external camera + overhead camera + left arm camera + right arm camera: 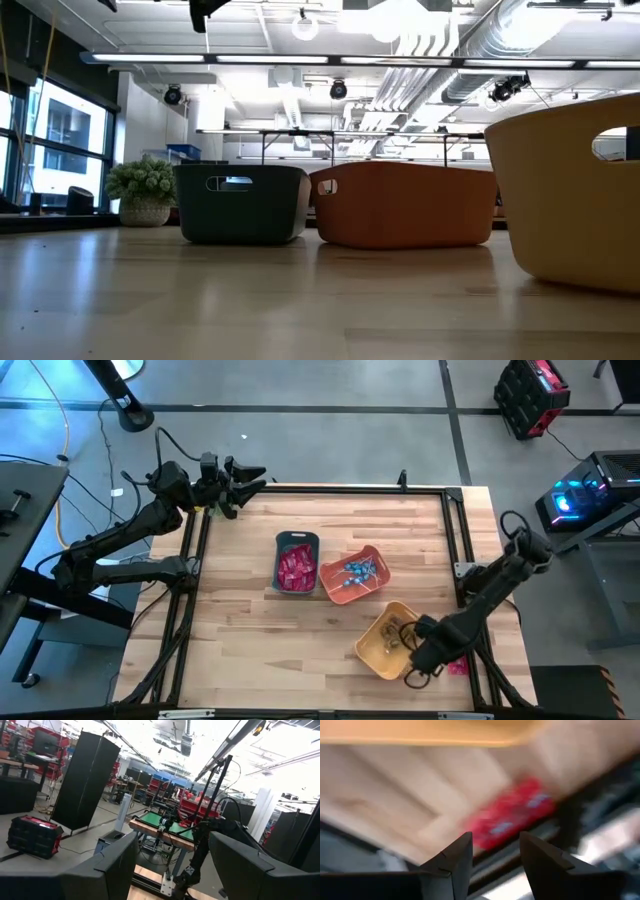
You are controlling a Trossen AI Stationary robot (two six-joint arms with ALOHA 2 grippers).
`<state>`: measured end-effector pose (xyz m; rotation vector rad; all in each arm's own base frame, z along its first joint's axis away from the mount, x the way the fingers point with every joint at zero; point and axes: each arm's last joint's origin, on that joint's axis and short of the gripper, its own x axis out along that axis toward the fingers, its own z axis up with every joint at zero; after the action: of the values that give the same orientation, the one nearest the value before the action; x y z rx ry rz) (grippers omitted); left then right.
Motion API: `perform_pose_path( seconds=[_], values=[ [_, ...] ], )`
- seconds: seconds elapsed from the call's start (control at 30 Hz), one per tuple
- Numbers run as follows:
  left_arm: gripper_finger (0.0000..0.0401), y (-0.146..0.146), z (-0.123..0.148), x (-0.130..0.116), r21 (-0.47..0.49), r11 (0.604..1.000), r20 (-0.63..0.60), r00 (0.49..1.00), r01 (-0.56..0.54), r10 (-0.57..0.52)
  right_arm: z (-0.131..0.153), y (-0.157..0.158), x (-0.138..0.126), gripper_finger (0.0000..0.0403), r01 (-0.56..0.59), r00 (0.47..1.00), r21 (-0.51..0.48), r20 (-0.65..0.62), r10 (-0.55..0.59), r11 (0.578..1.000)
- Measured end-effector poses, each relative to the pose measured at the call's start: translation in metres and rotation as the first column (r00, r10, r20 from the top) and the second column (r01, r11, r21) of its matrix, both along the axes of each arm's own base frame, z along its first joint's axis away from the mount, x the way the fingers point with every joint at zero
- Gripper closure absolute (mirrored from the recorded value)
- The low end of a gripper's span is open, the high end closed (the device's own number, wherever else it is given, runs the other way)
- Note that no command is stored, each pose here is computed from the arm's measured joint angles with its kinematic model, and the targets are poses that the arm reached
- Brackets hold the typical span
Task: Sort candy
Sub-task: Adjust the yellow bin, then put the red candy pack into the blue bin
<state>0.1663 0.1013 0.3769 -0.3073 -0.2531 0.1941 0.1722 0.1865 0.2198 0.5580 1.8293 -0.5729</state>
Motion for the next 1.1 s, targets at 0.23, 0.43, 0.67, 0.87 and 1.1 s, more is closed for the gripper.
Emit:
perform_pose_path(
  seconds=[0.23, 0.43, 0.67, 0.87, 1.1],
  values=[
    [0.0162, 0.0, 0.0, 0.0, 0.001, 1.0, 0.0, 1.0, -0.001, 0.001, -0.017, 0.024, 0.027, 0.0247, 0.008, 0.978, 0.135, 0.204, -0.035, 0.991],
    [0.0162, 0.0, 0.0, 0.0, 0.001, 1.0, -0.001, 1.0, -0.001, 0.001, -0.039, 0.004, 0.06, 0.0247, 0.115, 0.949, -0.012, 0.297, -0.107, 0.993],
    [0.0162, 0.0, 0.0, 0.0, 0.001, 1.0, -0.001, 1.0, -0.001, 0.001, -0.041, -0.055, 0.101, 0.0247, 0.264, 0.869, -0.221, 0.477, -0.132, 0.939],
    [0.0162, 0.0, 0.0, 0.0, -0.001, 1.0, -0.003, 1.0, -0.001, 0.001, -0.031, -0.094, 0.129, 0.0247, 0.247, 0.841, -0.252, 0.535, -0.078, 0.936],
    [0.0162, 0.0, 0.0, 0.0, -0.001, 1.0, -0.004, 1.0, -0.001, 0.001, 0.002, -0.075, 0.11, 0.0247, -0.019, 0.93, -0.165, 0.36, 0.078, 0.986]
  ],
)
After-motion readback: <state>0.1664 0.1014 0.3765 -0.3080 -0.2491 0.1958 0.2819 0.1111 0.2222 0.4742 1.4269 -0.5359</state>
